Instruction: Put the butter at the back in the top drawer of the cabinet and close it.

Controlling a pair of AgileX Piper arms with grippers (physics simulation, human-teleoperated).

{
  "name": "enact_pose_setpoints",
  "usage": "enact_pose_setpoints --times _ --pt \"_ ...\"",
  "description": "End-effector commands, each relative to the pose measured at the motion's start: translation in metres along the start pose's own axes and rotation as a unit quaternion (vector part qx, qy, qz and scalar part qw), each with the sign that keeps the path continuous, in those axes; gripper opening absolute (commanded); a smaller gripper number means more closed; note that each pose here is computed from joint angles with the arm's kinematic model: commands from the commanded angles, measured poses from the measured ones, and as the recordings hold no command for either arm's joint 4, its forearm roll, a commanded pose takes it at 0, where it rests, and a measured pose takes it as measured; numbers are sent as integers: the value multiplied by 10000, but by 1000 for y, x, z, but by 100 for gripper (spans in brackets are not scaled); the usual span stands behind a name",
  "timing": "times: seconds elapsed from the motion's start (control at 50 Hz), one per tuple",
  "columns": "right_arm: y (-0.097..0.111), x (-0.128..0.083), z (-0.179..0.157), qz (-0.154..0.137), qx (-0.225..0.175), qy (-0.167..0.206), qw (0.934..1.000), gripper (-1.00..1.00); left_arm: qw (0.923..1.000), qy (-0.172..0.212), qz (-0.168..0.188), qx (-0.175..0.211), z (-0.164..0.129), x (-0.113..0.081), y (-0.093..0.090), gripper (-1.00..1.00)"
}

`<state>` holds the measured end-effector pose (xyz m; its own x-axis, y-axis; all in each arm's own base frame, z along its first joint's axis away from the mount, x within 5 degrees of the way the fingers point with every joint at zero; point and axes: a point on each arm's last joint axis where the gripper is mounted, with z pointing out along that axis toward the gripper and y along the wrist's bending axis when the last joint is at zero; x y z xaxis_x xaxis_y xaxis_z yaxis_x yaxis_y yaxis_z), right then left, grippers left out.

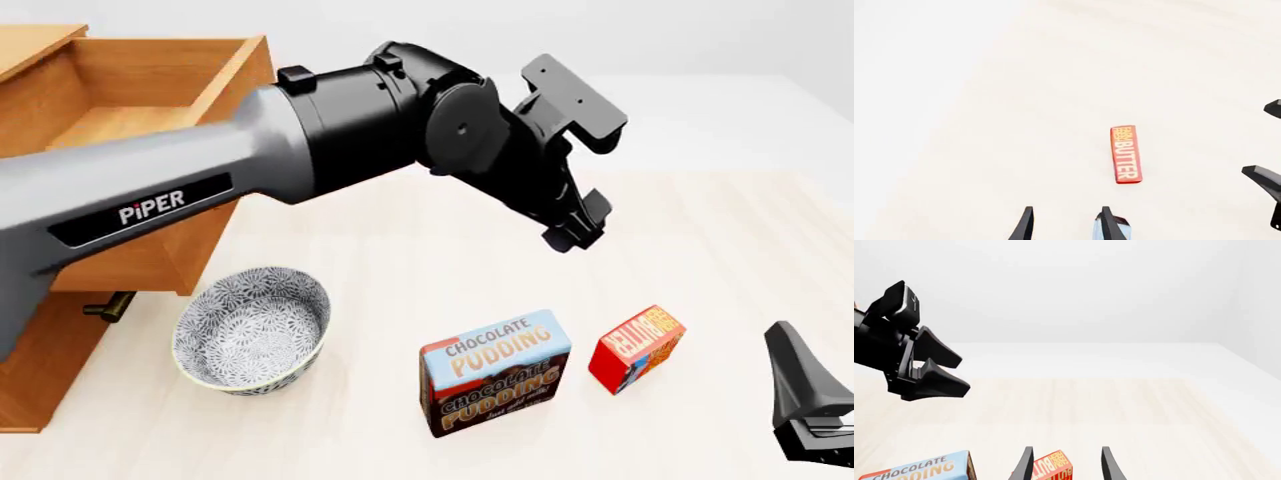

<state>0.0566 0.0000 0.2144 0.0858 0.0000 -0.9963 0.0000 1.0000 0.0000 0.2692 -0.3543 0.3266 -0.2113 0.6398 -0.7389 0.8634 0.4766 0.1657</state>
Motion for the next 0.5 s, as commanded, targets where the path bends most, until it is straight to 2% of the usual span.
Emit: enact_pose_setpoints --times 0.02,0.5 --pt "0 0 0 0 0 0 10000 100 9999 100 21 124 20 0 -13 100" --pt "0 0 0 0 0 0 10000 100 9991 302 -31 282 57 4 -30 100"
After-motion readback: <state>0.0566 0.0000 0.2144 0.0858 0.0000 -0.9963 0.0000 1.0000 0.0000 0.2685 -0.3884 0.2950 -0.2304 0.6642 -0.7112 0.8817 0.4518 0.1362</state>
